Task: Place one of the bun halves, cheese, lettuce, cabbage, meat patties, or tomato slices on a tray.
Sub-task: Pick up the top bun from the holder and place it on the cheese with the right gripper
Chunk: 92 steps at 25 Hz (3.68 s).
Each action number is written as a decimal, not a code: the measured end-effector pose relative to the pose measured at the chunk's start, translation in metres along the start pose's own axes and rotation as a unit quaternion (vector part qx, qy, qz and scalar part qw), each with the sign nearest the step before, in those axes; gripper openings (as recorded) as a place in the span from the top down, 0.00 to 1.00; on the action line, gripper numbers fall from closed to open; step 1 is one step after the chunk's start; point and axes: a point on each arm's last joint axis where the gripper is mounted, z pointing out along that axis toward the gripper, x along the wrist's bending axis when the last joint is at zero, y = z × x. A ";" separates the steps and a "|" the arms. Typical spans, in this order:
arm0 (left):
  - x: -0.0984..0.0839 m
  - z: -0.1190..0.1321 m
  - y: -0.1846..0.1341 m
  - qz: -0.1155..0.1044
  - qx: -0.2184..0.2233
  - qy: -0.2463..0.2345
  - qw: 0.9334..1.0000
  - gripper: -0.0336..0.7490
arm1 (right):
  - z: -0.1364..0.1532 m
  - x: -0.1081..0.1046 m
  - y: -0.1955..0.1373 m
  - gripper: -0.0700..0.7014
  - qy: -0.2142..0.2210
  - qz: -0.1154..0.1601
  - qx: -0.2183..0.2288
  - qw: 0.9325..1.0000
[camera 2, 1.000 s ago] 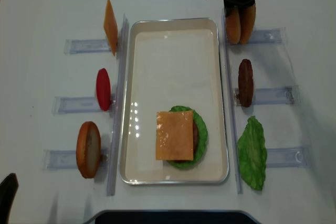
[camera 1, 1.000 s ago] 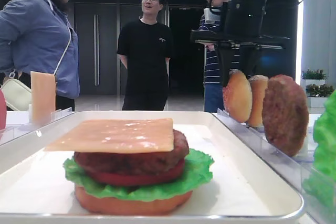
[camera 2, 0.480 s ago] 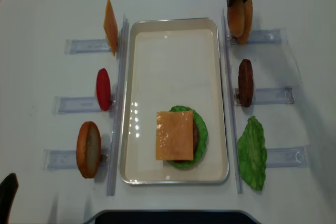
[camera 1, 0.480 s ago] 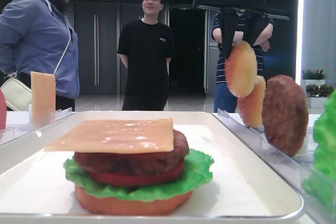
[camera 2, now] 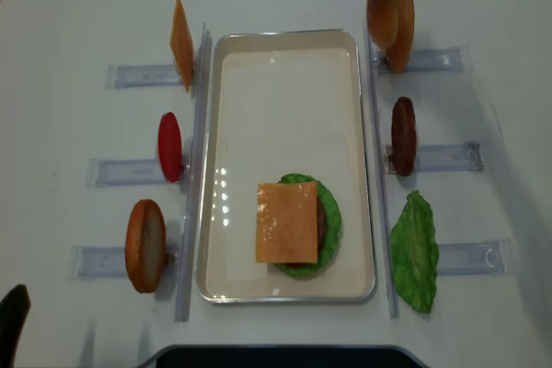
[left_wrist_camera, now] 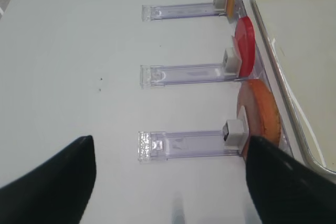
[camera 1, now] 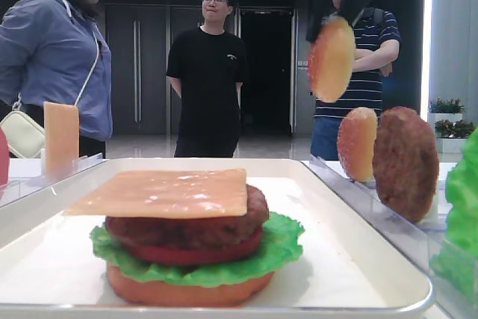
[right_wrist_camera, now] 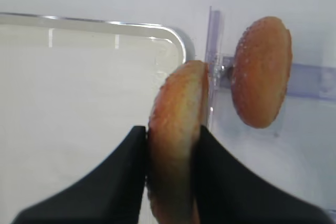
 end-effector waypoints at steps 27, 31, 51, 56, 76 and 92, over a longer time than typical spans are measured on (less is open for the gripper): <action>0.000 0.000 0.000 0.000 0.000 0.000 1.000 0.07 | -0.054 0.032 -0.139 0.63 0.248 -0.002 -0.035 0.968; 0.000 0.000 0.000 0.000 0.000 0.000 1.000 0.07 | -0.041 0.047 -0.160 0.63 0.268 -0.010 -0.039 0.963; 0.000 0.000 0.000 0.000 0.000 0.000 1.000 0.07 | 0.033 0.086 -0.169 0.63 0.337 -0.045 0.004 0.940; 0.000 0.000 0.000 0.000 0.000 0.000 1.000 0.07 | 0.053 0.086 -0.173 0.63 0.332 -0.056 0.038 0.941; 0.000 0.000 0.000 0.000 0.000 0.000 1.000 0.07 | 0.056 0.073 -0.166 0.63 0.326 -0.068 0.036 0.942; 0.000 0.000 0.000 0.000 0.000 0.000 1.000 0.07 | 0.059 0.061 -0.164 0.63 0.321 -0.059 0.043 0.944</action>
